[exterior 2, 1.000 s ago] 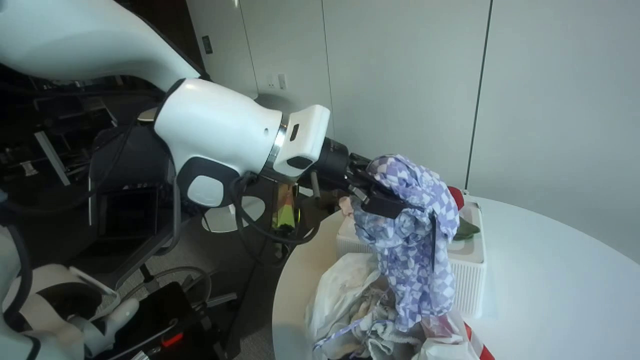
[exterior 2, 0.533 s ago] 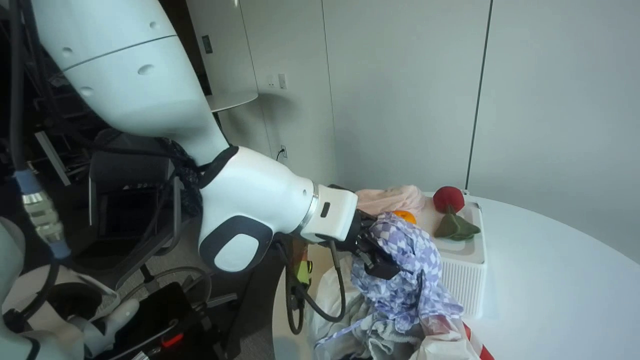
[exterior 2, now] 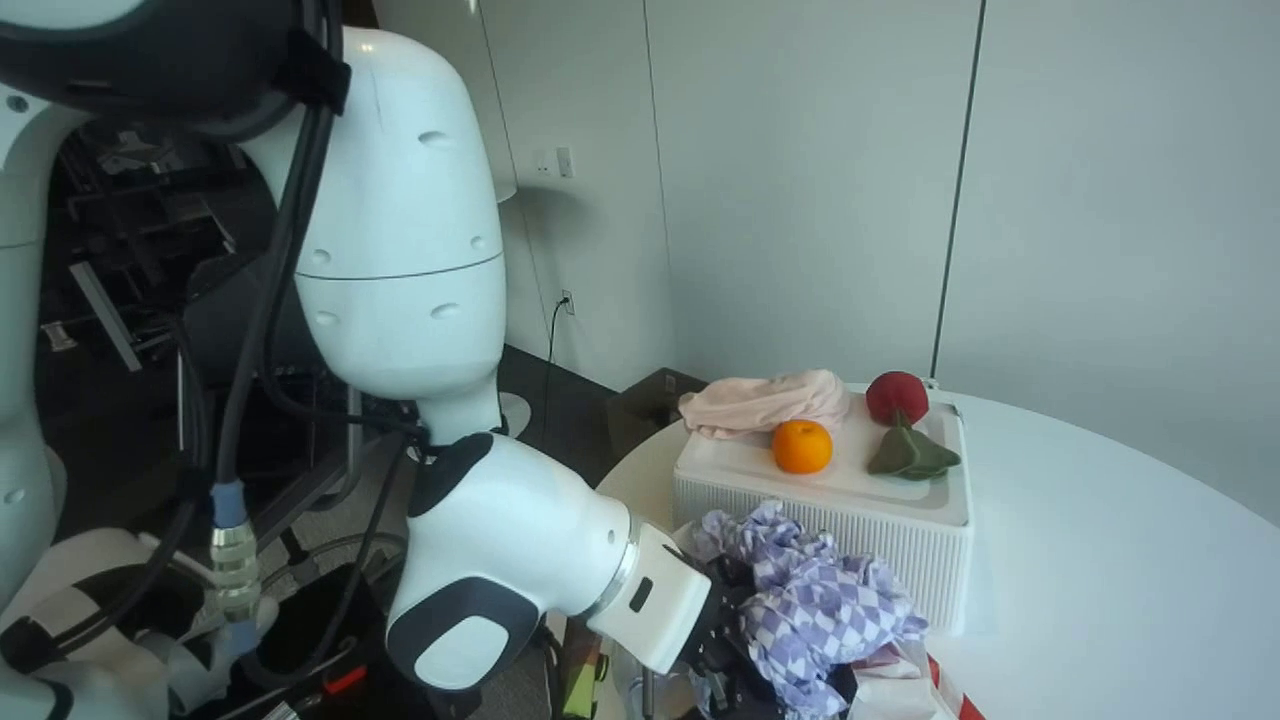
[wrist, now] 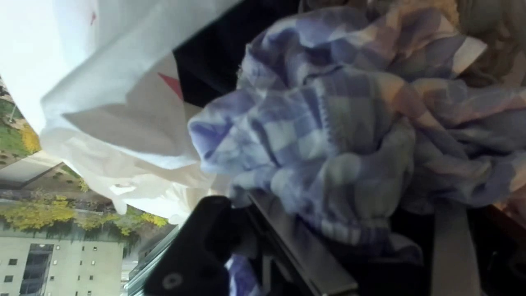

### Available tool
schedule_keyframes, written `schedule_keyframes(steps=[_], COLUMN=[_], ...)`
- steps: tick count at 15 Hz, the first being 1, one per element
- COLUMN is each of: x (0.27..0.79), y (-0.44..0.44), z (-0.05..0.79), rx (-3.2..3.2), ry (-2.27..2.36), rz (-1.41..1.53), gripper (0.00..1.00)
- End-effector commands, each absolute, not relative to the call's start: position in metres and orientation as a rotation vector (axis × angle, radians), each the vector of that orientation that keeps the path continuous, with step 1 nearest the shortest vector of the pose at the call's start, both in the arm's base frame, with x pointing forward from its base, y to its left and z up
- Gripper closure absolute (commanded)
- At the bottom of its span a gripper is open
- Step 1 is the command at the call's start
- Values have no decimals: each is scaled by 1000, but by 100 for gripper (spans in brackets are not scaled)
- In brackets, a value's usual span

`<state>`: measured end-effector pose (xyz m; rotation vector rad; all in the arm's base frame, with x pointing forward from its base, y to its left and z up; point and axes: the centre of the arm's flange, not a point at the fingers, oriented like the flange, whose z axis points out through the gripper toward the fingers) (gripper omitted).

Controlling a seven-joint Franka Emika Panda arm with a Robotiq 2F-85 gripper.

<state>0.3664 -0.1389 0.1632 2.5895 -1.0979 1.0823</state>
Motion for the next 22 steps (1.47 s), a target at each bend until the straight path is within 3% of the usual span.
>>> schedule_keyframes(steps=[1, 11, 12, 13, 16, 22], x=[304, 341, 342, 340, 326, 309], y=[-131, -149, -147, -145, -133, -116], z=[157, 106, 106, 107, 122, 145], rx=[2634, 2766, 2767, 2767, 2763, 2692], ry=[-1071, -1001, -1002, -995, -999, -1092], rz=[1054, 793, 788, 779, 779, 717], gripper=[94, 96, 91, 71, 53, 7])
